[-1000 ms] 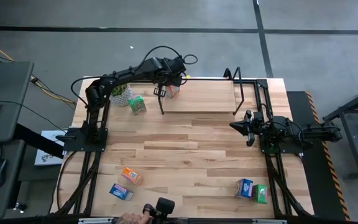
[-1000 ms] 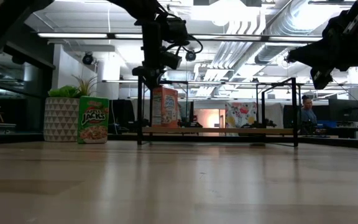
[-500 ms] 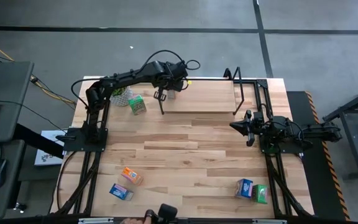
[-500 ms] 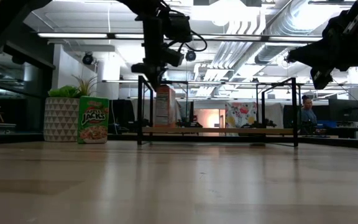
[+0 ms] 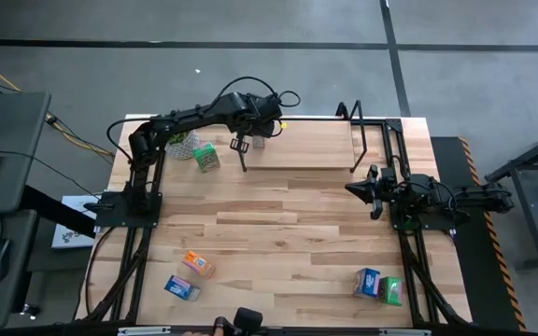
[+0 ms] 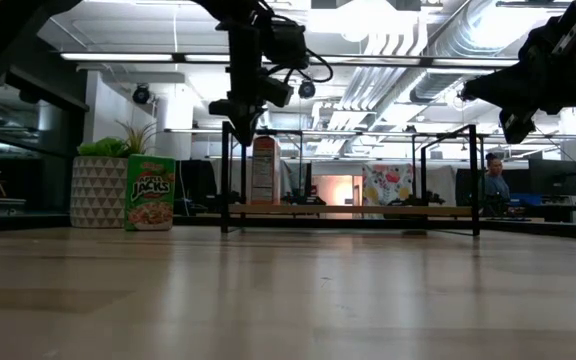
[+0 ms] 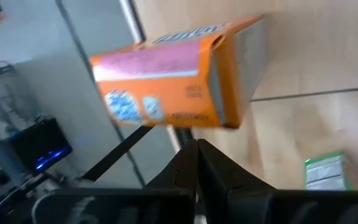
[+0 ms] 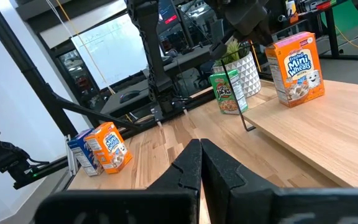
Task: Stack cereal on shelf
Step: Put the top orange cereal box on the shelf
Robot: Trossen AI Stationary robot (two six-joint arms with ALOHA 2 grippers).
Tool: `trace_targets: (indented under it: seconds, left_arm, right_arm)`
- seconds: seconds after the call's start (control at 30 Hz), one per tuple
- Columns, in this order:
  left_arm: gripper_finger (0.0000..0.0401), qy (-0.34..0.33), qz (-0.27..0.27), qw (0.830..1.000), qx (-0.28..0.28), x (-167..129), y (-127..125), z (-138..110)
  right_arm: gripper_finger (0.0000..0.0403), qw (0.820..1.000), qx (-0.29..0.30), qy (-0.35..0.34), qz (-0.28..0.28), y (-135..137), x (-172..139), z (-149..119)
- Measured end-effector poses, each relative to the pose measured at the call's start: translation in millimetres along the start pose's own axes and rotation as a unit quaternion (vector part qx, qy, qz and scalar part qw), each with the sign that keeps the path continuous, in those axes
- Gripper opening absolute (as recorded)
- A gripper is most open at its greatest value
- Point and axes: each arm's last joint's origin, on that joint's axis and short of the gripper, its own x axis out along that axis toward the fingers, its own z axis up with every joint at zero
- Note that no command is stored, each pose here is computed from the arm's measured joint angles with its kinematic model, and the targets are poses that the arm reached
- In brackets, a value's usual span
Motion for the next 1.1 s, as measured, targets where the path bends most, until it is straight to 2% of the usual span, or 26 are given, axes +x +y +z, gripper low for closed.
trace_targets:
  seconds: [0.13, 0.27, 0.43, 0.53, 0.63, 0.77, 0.83, 0.93, 1.1]
  left_arm:
    - [0.0, 0.008, 0.011, 1.0, -0.006, -9, 2, -3]
    - [0.0, -0.016, 0.021, 0.999, -0.028, -26, 11, -4]
    - [0.0, -0.048, 0.061, 0.996, -0.043, -55, 22, -2]
    - [0.0, -0.082, 0.087, 0.989, -0.081, -80, 31, -3]
    - [0.0, -0.158, 0.061, 0.975, -0.147, -104, 36, -14]
    - [0.0, -0.266, -0.028, 0.938, -0.22, -131, 37, -45]
    - [0.0, -0.294, -0.052, 0.923, -0.244, -141, 32, -61]
    - [0.0, -0.312, -0.051, 0.91, -0.267, -150, 14, -80]
    - [0.0, -0.343, -0.051, 0.894, -0.283, -150, -44, -105]
  right_arm:
    - [0.0, 1.0, 0.0, 0.0, 0.0, 0, 0, 0]
    - [0.0, 1.0, 0.0, 0.0, 0.0, 0, 0, 0]
    - [0.0, 1.0, 0.0, 0.0, 0.0, 0, 0, 0]
    - [0.0, 1.0, 0.0, 0.0, 0.0, 0, 0, 0]
    - [0.0, 1.0, 0.0, 0.0, 0.0, 0, 0, 0]
    - [0.0, 1.0, 0.0, 0.0, 0.0, 0, 0, 0]
    - [0.0, 1.0, 0.0, 0.0, 0.0, 0, 0, 0]
    - [0.0, 1.0, 0.0, 0.0, 0.0, 0, 0, 0]
    - [0.0, 1.0, 0.0, 0.0, 0.0, 0, 0, 0]
